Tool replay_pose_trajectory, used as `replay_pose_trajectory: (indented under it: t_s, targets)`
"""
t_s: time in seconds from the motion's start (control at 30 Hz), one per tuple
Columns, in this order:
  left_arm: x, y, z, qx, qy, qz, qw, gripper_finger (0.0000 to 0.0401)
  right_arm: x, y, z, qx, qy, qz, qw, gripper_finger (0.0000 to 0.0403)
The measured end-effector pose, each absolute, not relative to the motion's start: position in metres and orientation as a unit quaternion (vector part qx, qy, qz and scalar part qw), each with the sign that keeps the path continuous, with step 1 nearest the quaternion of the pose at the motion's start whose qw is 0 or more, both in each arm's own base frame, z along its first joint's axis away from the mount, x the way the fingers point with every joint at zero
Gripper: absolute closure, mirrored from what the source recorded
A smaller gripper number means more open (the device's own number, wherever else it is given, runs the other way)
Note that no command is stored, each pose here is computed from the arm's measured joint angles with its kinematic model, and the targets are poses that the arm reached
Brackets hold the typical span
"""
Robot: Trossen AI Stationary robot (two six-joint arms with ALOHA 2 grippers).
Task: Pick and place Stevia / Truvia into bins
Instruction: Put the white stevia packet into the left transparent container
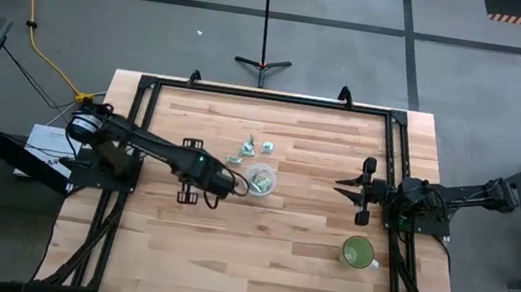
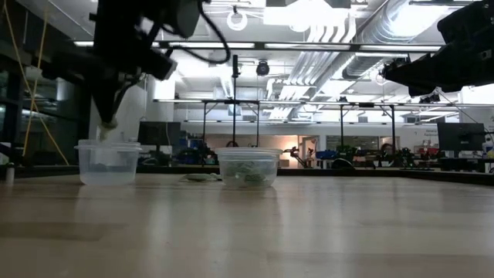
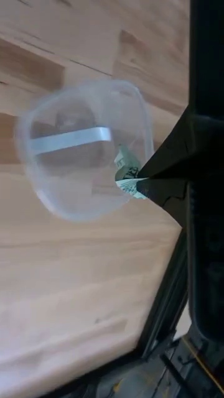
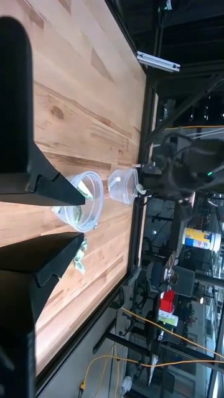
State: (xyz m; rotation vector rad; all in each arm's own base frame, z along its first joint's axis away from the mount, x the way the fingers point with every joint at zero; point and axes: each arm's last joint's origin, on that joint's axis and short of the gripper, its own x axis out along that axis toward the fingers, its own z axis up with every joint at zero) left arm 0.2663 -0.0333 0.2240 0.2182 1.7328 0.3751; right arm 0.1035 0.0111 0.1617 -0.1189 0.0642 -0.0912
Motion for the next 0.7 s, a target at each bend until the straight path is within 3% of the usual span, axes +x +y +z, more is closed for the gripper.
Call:
replay_pose_trajectory:
  t_s: [0.43,0.7]
  targets:
    - [0.268,-0.017,0.212,0.077,0.756,0.156,0.631,0.0307,0.104,0.011,0.162,-0.059,0.032,-0.045,0.997,0.0331]
    - [0.283,-0.004,0.225,0.119,0.709,0.187,0.669,0.0259,0.104,0.011,0.161,-0.060,0.035,-0.045,0.997,0.0331]
